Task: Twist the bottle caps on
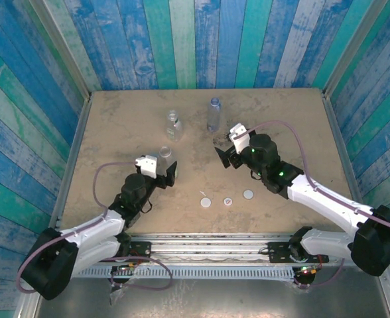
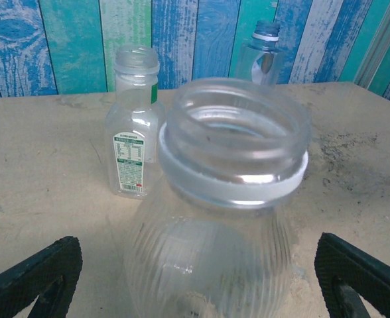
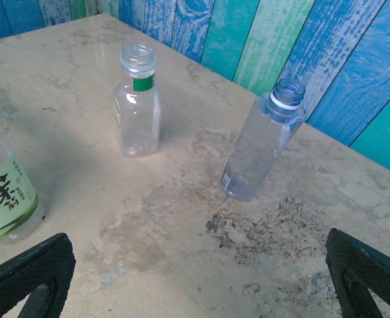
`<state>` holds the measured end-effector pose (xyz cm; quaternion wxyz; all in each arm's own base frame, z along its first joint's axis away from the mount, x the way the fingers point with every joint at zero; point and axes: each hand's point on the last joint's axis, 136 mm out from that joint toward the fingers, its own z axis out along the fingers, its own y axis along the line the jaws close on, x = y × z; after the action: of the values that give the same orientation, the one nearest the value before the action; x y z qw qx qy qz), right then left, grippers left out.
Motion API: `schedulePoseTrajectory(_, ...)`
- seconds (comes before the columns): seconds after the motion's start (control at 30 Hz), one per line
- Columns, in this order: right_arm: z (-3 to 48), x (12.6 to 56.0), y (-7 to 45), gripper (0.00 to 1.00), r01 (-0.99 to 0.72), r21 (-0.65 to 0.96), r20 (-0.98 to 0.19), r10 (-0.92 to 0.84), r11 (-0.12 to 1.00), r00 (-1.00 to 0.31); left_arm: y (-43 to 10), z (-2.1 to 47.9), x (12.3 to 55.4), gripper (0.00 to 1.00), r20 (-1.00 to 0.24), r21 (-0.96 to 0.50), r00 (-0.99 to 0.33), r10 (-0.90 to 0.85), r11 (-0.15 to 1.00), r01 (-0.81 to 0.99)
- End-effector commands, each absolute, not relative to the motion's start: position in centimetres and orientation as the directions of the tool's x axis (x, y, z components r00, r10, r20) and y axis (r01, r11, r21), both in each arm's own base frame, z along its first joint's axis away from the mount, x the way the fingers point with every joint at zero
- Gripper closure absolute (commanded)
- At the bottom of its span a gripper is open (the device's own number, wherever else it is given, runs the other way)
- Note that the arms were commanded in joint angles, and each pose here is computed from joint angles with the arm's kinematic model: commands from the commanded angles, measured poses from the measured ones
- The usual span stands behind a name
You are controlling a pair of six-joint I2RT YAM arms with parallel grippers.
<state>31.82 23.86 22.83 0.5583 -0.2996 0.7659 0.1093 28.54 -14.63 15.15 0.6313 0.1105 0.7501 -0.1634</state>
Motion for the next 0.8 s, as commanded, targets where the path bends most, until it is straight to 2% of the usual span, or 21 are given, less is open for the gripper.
schedulePoseTrajectory(0.0,23.6,31.8,23.9,0.00,-0.566,-0.149,-0.935,-0.302,0.811,-0.187,-15.0,15.9,28.5,0.06,-0.990,-0.103,-0.126,-0.057,0.914,0.393)
schedulePoseTrajectory(0.1,23.4,31.8,24.0,0.00,-0.569,-0.135,-0.937,-0.291,0.811,-0.193,-15.1,15.2,28.7,0.03,-0.990,-0.092,-0.134,-0.041,0.914,0.395)
schedulePoseTrajectory(0.47,23.2,31.7,24.5,0.00,-0.578,-0.118,-0.940,-0.279,0.807,-0.198,-15.9,14.3,29.3,0.00,-0.990,-0.081,-0.136,-0.026,0.906,0.416)
schedulePoseTrajectory(0.67,22.8,31.6,24.6,0.00,-0.580,-0.106,-0.939,-0.274,0.808,-0.209,-15.9,13.7,29.5,0.01,-0.990,-0.079,-0.140,-0.023,0.910,0.408)
schedulePoseTrajectory(0.77,22.8,31.6,24.6,0.00,-0.581,-0.104,-0.939,-0.273,0.807,-0.211,-15.9,13.3,29.7,0.06,-0.989,-0.072,-0.146,-0.014,0.914,0.400)
